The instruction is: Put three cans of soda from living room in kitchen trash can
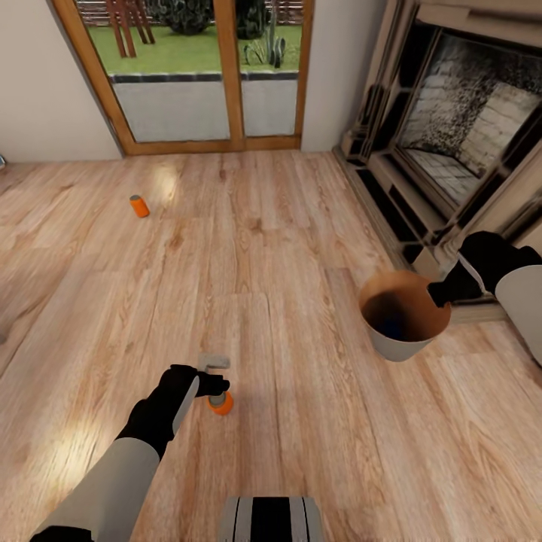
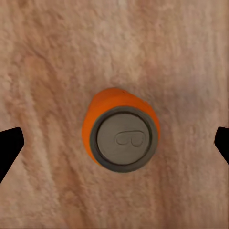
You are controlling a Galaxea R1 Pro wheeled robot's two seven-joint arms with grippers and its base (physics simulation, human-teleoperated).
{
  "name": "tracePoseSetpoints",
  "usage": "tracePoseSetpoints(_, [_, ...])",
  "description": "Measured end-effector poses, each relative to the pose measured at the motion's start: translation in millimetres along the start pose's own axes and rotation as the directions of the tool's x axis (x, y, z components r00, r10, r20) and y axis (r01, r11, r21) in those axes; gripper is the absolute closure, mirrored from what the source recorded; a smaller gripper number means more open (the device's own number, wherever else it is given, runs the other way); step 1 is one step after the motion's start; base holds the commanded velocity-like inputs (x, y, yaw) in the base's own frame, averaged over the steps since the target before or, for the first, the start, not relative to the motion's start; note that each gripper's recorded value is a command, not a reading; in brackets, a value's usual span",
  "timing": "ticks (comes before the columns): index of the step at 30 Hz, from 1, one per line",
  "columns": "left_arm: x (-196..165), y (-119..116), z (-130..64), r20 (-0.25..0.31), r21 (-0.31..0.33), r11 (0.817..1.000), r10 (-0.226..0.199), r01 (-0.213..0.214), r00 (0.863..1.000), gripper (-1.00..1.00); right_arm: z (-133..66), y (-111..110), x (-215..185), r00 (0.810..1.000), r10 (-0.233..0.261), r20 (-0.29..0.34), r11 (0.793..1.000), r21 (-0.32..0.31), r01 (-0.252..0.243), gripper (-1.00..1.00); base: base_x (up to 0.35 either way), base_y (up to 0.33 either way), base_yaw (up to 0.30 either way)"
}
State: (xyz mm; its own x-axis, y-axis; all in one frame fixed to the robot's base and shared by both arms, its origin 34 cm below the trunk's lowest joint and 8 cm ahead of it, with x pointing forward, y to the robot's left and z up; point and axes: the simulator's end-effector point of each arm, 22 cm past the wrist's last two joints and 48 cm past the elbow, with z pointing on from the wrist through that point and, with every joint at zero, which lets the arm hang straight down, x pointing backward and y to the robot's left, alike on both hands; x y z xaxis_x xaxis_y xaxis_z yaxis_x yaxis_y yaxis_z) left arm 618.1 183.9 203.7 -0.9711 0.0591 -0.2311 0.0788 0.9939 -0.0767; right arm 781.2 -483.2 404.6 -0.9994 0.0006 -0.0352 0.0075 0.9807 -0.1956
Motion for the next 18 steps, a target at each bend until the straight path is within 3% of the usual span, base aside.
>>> tracePoseSetpoints(7, [17,1,18.3,-0.04,0.001,1.0,-0.003,0.003,0.999,-1.0,25.4,1,4,0.999,-0.017,-0.038,1.0,0.017,0.017,1.0,0.0,0.0,0.0])
tracePoseSetpoints(12, [20,1,20.5,-0.044,0.002,1.0,-0.003,0.004,0.999,-1.0,29.0,3,5,0.999,-0.015,-0.042,1.0,0.013,0.016,1.0,0.004,0.0,0.0])
tracePoseSetpoints(18, [21,1,21.1,-0.046,0.002,1.0,-0.004,0.004,0.999,-1.0,29.8,2,5,0.999,-0.02,-0.044,1.0,0.019,0.021,1.0,0.157,0.0,0.0])
